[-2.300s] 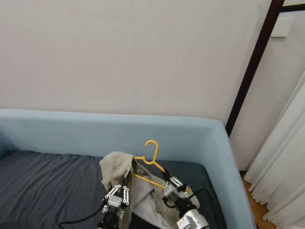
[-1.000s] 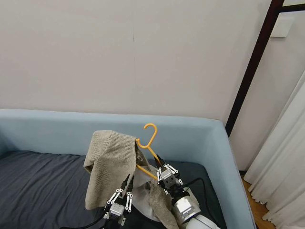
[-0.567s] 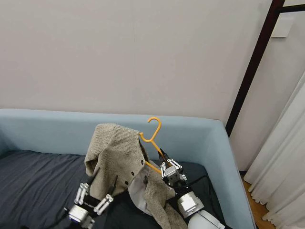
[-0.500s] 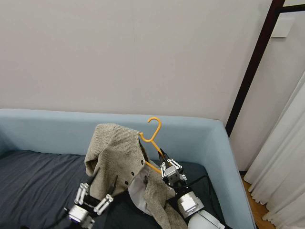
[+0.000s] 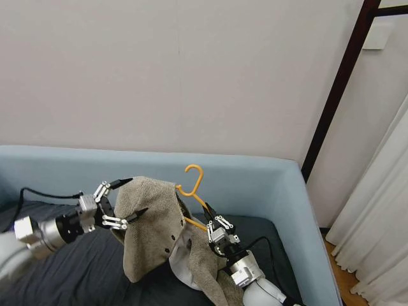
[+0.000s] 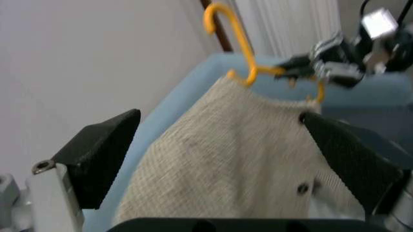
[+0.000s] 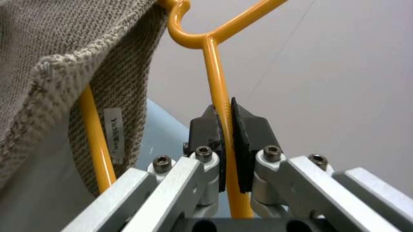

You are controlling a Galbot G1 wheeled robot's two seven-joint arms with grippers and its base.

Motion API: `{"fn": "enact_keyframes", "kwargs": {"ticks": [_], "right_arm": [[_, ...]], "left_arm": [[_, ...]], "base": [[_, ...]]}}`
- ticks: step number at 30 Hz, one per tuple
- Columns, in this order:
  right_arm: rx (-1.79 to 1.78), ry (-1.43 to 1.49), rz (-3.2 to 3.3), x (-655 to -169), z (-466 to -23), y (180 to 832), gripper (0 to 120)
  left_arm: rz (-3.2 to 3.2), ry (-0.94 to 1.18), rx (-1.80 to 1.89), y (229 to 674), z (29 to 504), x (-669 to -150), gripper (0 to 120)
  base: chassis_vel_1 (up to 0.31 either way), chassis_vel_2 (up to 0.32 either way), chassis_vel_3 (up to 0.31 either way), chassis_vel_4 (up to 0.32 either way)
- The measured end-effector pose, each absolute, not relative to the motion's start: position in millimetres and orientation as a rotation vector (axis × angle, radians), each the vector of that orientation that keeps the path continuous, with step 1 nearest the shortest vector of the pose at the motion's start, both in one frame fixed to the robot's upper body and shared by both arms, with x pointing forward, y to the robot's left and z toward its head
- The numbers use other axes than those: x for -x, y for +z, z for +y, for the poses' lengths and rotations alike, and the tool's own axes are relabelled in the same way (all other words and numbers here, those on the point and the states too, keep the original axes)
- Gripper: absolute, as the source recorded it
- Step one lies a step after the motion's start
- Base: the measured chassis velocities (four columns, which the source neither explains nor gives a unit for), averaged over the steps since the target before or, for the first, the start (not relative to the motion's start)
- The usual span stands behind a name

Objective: Pick up the clothes from the sofa and hang them on the clothes hanger.

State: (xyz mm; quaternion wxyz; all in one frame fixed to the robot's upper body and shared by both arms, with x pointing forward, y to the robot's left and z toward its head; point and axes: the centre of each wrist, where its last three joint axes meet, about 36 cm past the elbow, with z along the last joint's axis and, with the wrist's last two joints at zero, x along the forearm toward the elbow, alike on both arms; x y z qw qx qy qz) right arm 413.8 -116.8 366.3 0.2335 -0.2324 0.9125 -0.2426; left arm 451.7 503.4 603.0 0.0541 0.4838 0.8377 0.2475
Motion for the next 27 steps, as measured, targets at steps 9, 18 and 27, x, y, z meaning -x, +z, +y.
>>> {"fn": "enact_keyframes", "kwargs": {"ticks": [9,18,27], "right_arm": [[0.689,-0.660,2.491,-407,-107,357,3],[0.768,-0.701,2.402,-398,-100,353,3],[0.855,-0.718,2.288,-390,-98,349,3]], "left_arm": [[2.623,0.850,-1.563,638,533,-461,100],[2.590,0.771,-1.683,619,514,-456,100],[2.588,0.880,-1.744,595,497,-449,100]], "base": [[0.000,0.000,0.000,0.000],[0.000,0.000,0.000,0.000],[0.000,0.000,0.000,0.000]]}}
